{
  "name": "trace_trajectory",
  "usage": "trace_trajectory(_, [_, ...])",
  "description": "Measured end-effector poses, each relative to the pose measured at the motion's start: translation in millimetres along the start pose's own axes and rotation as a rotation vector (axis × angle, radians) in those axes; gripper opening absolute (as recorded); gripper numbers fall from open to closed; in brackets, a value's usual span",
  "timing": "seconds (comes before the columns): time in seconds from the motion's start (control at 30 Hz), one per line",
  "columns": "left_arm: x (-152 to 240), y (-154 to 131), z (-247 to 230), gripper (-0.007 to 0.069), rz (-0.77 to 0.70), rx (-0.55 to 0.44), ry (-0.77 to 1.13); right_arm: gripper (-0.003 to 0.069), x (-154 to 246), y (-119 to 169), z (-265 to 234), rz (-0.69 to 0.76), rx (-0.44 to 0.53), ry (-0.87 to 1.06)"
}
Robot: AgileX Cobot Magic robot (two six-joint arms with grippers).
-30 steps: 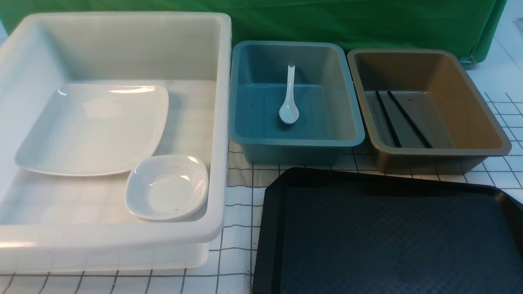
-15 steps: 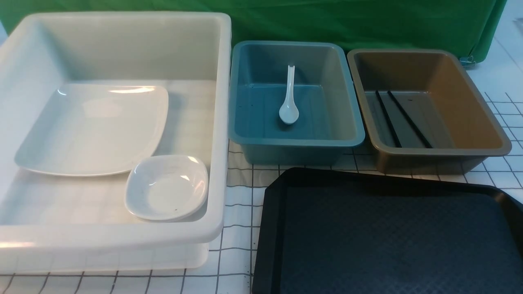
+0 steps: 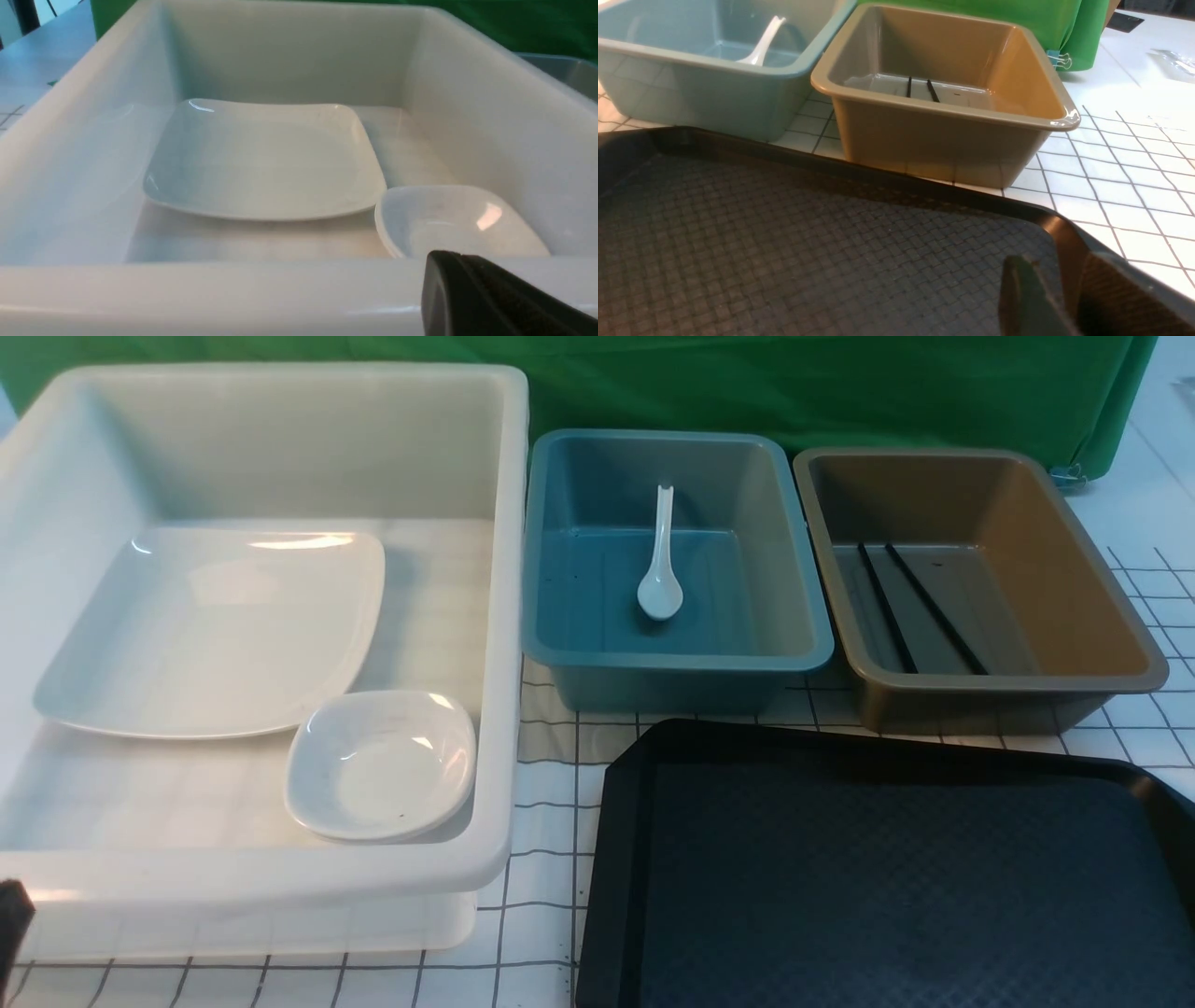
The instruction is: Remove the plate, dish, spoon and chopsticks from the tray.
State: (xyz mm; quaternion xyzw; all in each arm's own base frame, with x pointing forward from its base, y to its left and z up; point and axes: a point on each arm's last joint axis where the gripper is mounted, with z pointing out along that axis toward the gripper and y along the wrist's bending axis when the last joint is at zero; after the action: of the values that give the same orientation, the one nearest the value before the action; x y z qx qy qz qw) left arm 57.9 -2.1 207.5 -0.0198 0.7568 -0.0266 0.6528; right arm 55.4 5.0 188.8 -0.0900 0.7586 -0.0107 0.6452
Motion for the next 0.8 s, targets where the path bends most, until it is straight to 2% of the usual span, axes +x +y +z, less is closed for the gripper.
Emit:
trace_trajectory(0.13, [14.3,1.7,0.6,0.0,-0.02,-0.007,-0.024,0.0197,0.0,0.0,0.0,0.0,0.0,0.0])
trace_trajectory(0.8, [15.4,2.5,0.3,0.0005,0.007,-0.016,-0.017,0.0235,0.0,0.0,0.0,0.001,0.0,0.0])
